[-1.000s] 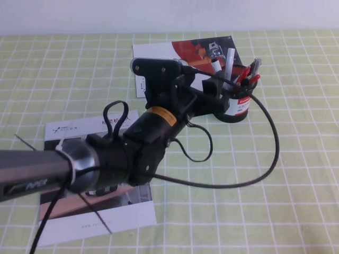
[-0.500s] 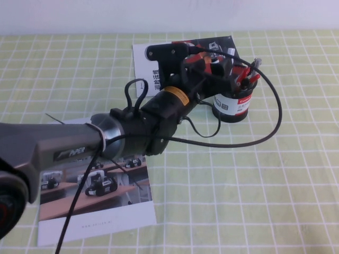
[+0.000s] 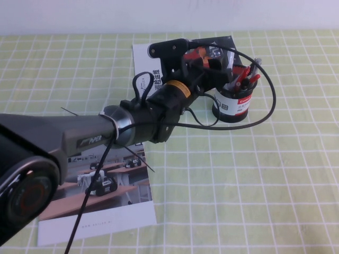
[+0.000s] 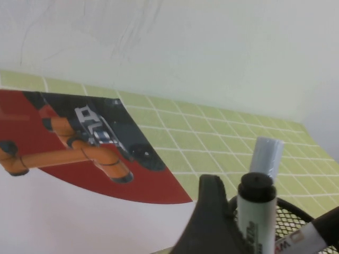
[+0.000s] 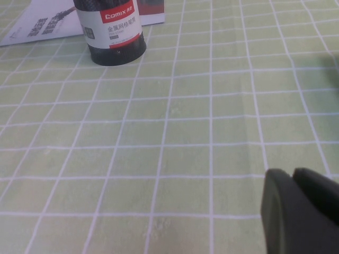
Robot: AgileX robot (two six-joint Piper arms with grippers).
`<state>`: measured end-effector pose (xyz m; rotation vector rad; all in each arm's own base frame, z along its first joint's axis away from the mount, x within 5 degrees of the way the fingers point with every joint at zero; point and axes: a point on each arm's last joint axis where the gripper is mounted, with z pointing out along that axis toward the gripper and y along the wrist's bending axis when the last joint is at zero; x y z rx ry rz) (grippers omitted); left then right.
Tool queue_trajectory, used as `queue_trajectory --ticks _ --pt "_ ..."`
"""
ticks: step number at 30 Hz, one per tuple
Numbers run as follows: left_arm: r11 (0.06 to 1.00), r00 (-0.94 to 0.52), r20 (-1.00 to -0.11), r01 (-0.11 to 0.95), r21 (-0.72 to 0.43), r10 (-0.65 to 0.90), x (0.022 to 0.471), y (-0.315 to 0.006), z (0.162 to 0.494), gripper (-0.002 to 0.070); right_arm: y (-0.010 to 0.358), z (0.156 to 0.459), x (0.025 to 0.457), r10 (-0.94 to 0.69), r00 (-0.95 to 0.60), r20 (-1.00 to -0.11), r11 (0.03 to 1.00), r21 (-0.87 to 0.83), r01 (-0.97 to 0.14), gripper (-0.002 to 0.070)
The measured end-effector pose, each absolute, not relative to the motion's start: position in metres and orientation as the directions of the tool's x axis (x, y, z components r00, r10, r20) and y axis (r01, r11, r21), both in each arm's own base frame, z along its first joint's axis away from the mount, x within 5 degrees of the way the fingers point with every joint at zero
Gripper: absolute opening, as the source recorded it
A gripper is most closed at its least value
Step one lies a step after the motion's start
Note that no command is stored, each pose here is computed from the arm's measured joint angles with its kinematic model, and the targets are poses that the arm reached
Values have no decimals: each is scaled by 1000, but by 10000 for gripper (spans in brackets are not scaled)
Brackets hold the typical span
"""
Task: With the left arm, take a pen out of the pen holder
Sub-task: Pick up the pen from the pen holder
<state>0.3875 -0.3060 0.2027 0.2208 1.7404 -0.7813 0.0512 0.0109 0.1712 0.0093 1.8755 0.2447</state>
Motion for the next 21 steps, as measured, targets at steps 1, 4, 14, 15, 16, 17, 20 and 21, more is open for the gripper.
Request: queue_trajectory --ticks 1,4,14,15,16,17,20,21 --pt "761 -328 -913 519 -389 -243 389 -306 200 449 11 171 51 129 -315 -940 978 173 -116 -15" --pt "762 -335 -910 514 -394 -244 392 -307 195 449 11 171 51 129 -315 -940 978 173 -116 -15" --pt "746 -330 -911 535 -397 -248 399 -314 192 449 11 171 51 129 -315 -940 978 173 -116 -15" --pt "744 -328 -910 536 -399 -252 401 -315 193 449 11 171 51 129 -315 -940 978 173 -116 -15" --pt "744 -326 -911 538 -398 -251 401 -316 192 449 11 171 51 129 -315 -940 978 173 -116 -15" --pt "744 -327 -911 537 -398 -251 402 -317 191 449 11 171 51 129 -315 -940 978 173 -116 -15" --pt "745 -332 -910 535 -397 -247 403 -317 187 449 11 171 51 129 -315 -940 978 173 -116 -15" --pt "745 -331 -910 535 -397 -248 403 -318 187 449 11 171 51 129 -315 -940 978 173 -116 -15"
